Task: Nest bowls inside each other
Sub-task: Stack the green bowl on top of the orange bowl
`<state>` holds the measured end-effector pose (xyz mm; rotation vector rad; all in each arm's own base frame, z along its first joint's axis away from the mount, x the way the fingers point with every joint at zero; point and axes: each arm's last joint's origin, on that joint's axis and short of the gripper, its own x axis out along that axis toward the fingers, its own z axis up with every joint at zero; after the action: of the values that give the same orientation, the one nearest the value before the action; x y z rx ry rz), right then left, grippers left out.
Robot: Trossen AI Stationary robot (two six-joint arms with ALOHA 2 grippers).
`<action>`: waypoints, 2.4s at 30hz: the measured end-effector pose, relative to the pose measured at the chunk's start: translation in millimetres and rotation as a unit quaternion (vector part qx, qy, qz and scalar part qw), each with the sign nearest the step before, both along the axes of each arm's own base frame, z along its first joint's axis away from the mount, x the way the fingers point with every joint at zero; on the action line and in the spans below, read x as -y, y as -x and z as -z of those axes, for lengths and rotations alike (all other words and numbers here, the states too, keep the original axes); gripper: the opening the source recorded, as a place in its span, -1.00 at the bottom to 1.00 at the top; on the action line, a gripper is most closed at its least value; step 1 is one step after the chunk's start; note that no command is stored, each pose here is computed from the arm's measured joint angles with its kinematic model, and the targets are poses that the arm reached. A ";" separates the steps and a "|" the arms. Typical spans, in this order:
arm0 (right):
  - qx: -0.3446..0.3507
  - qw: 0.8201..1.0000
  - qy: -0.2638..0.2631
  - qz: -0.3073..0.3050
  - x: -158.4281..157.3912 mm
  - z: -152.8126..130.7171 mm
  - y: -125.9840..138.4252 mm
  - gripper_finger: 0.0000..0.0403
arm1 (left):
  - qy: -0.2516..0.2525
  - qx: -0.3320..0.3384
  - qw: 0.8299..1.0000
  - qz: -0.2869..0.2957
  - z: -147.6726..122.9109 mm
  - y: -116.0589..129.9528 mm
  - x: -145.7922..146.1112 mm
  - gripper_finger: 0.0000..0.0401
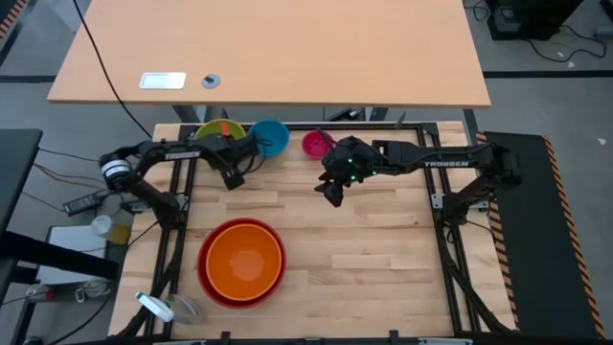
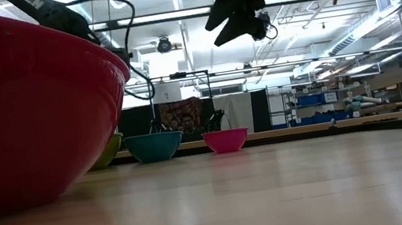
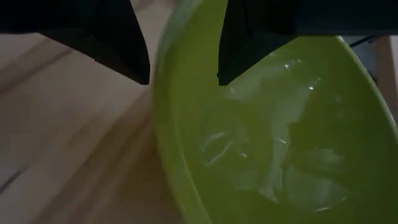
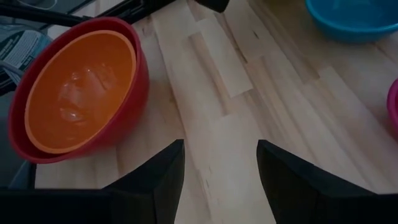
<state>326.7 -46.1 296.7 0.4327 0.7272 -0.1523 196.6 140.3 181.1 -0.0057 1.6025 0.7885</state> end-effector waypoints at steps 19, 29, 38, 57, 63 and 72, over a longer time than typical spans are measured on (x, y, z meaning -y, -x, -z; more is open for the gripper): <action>-0.005 1.000 0.003 -0.014 0.5 0.8 0.9 0.02 | 0.055 -0.045 0.997 0.029 13.5 -1.0 2.9 -0.94; -0.008 1.000 0.005 0.024 4.5 0.9 1.4 0.02 | 0.014 0.031 0.999 -0.016 -28.4 6.7 23.1 -0.96; 0.022 0.990 -0.034 0.139 -3.8 -3.1 -3.3 0.02 | 0.066 0.275 0.956 0.084 -98.6 28.4 93.2 -0.96; -0.004 0.997 -0.031 0.074 -59.1 -6.1 4.7 -0.04 | 0.158 0.237 0.915 0.285 -149.1 0.1 272.4 -0.95; -0.019 0.998 -0.031 0.057 -71.2 -4.2 7.4 -0.04 | 0.211 0.207 0.883 0.366 -125.1 -2.8 326.3 -0.94; -0.020 0.998 -0.022 0.052 -75.9 -4.0 8.1 -0.04 | 0.245 0.112 0.871 0.411 -86.0 -14.1 356.5 -0.93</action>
<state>318.6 29.8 300.7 0.5105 0.7476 -0.2446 210.7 -216.1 267.1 0.2025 1.3542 -0.2819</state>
